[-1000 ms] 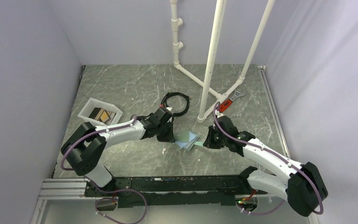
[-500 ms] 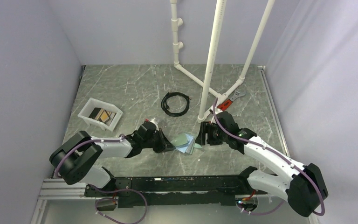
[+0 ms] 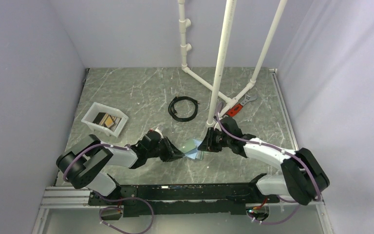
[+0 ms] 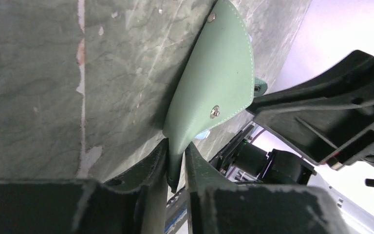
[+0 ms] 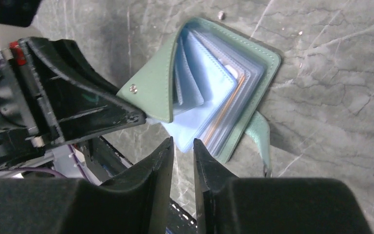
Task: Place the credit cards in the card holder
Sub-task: Open the card holder at the center of the board.
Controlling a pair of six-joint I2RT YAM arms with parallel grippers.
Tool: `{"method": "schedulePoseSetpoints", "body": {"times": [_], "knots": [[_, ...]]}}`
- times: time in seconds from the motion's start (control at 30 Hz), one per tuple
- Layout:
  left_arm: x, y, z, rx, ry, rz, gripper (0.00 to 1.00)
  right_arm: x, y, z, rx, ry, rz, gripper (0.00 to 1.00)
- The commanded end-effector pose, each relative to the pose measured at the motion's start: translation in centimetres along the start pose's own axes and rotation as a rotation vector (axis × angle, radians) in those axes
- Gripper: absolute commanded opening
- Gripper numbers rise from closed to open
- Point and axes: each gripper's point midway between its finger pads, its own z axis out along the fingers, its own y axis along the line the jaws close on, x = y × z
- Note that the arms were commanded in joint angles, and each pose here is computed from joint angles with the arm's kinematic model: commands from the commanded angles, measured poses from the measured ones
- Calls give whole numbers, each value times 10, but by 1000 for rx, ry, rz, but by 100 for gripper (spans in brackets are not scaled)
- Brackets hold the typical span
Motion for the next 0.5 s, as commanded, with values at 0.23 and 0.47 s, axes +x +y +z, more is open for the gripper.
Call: {"method": "schedulePoseSetpoints", "body": {"times": [0.23, 0.47], "knots": [[-18, -19, -21, -131, -49, 191, 58, -17, 23, 22, -111, -2, -33, 27], [-29, -30, -47, -217, -73, 395, 64, -23, 49, 37, -171, 26, -62, 36]]}}
